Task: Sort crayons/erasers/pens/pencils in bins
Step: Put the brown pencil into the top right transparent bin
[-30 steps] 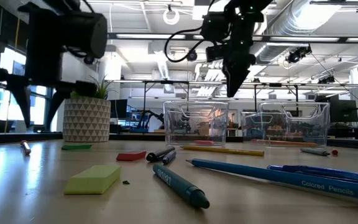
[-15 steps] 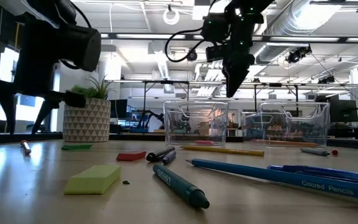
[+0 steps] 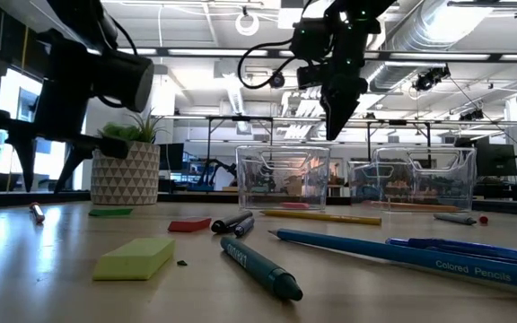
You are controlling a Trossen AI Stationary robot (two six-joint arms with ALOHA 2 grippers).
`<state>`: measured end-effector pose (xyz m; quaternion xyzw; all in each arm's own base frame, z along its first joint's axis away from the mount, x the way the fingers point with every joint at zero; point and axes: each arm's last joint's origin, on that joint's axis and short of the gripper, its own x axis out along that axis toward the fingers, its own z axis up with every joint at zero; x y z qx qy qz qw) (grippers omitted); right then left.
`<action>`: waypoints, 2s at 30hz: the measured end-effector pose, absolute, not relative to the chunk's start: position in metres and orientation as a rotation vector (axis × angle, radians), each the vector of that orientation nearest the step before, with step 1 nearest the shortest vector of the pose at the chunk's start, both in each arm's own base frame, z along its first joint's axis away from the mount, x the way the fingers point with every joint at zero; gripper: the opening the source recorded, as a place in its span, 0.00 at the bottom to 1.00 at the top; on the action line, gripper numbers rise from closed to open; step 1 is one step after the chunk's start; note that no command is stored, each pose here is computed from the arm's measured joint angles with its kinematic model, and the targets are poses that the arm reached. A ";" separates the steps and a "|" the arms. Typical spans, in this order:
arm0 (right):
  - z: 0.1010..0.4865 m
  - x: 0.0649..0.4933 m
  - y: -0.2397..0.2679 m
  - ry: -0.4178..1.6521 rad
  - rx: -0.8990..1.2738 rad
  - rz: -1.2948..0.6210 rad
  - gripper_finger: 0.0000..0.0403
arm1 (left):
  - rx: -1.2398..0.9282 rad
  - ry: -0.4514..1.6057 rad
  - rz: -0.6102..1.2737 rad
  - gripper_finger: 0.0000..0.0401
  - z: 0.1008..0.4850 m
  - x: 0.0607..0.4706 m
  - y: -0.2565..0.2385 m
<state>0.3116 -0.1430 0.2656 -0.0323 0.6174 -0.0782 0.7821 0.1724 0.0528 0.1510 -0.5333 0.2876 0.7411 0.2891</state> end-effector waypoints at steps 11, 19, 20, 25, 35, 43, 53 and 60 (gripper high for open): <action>0.266 0.312 -0.143 1.333 -0.070 -0.169 0.39 | -1.532 0.742 1.906 0.33 0.127 0.166 0.049; 0.266 0.312 -0.143 1.334 -0.083 -0.159 0.39 | -1.528 0.763 1.917 0.32 0.126 0.165 0.048; 0.266 0.312 -0.143 1.335 -0.086 -0.157 0.39 | -1.530 0.760 1.917 0.31 0.126 0.165 0.048; 0.267 0.309 -0.144 1.344 -0.079 -0.160 0.39 | -1.530 0.734 1.909 0.19 0.126 0.166 0.049; 0.281 0.297 -0.149 1.305 -0.073 -0.198 0.39 | -1.531 0.718 1.896 0.02 0.126 0.168 0.049; 0.297 0.288 -0.147 1.258 -0.087 -0.214 0.39 | -1.491 0.758 1.847 0.02 0.129 0.173 0.046; 0.312 0.279 -0.142 1.214 -0.107 -0.218 0.39 | -1.568 0.705 1.675 0.01 0.152 0.172 0.044; 0.315 0.276 -0.141 1.205 -0.107 -0.217 0.39 | -1.539 0.621 1.533 0.01 0.174 0.162 0.043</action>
